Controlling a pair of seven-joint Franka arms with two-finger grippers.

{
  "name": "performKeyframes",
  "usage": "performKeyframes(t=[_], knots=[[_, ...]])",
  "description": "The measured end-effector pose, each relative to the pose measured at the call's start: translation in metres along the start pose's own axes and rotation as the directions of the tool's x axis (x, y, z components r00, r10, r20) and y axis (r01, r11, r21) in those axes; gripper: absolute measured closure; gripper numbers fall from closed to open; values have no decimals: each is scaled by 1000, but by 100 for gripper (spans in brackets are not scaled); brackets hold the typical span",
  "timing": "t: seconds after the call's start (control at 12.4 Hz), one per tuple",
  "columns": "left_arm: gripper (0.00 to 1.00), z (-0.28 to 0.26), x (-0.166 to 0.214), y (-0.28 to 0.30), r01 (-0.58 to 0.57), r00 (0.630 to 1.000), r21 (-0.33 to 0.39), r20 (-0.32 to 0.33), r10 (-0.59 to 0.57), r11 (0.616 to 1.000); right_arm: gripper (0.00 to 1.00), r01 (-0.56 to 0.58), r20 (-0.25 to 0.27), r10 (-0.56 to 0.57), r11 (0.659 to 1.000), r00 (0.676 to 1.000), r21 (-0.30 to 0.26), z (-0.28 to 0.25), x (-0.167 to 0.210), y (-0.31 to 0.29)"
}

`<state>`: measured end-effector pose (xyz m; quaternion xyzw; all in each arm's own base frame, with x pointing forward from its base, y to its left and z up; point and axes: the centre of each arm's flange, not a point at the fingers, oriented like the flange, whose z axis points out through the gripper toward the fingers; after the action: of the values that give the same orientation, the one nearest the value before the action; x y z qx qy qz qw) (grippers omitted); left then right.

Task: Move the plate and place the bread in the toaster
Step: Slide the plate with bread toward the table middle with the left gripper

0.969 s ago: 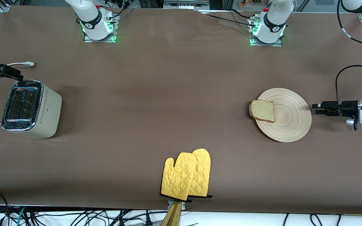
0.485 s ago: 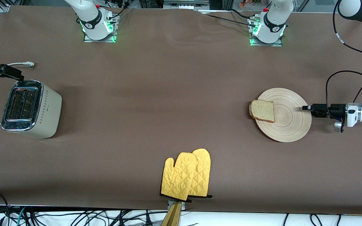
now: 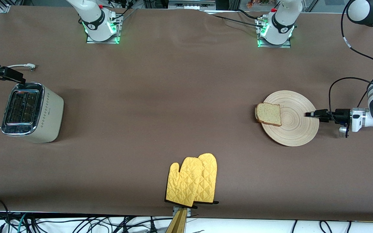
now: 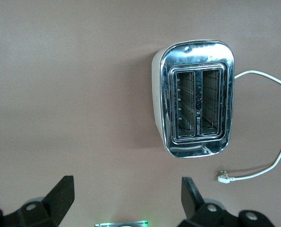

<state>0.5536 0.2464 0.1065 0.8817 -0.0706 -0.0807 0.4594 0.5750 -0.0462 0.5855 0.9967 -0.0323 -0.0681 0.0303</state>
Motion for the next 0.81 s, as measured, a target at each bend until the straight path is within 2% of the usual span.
performKeyframes(t=[0.16, 0.57, 0.81], knots=[[86, 0, 1, 3, -7, 1000, -23, -6, 7, 1000, 0, 0, 0, 0, 1000, 1000, 0, 0, 0, 0], [86, 4, 4, 5, -15, 1000, -33, -5, 15, 999, 0, 0, 0, 0, 1000, 1000, 0, 0, 0, 0], [86, 28, 26, 27, -38, 999, -69, 14, 39, 997, 0, 0, 1, 0, 1000, 1000, 0, 0, 0, 0]])
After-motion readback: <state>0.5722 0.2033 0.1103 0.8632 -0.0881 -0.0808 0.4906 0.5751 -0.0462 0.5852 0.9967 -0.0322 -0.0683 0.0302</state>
